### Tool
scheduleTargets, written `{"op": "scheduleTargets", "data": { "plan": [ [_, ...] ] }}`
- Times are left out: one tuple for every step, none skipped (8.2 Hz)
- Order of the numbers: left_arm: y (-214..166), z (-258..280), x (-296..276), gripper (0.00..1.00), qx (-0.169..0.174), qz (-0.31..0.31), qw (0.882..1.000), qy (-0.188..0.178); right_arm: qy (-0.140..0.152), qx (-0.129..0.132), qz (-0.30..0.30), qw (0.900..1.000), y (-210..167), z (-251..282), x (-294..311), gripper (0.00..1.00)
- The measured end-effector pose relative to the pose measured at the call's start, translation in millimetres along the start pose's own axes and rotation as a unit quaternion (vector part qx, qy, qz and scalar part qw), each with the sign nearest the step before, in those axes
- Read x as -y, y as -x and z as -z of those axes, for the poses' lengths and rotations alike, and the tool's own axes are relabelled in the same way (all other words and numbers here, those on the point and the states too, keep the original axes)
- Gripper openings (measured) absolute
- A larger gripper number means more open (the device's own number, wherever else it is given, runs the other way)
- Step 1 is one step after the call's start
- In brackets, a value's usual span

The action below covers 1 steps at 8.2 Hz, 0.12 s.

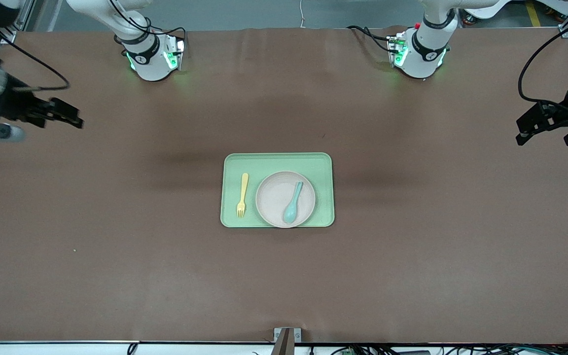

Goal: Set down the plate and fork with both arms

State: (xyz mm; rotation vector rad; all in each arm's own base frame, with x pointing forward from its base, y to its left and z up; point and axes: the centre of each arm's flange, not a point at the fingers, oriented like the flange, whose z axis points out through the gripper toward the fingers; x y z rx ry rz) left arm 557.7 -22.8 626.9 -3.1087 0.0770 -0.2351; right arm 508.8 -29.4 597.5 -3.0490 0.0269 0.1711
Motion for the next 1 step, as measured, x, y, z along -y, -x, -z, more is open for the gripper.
{"op": "scheduleTargets", "data": {
  "plan": [
    [-2.2, -1.6, -0.3, 1.00, 0.001, 0.000, 1.000, 0.000, -0.004, -0.002, 0.016, 1.000, 7.2, 6.7, -25.2, 1.00]
  ]
}}
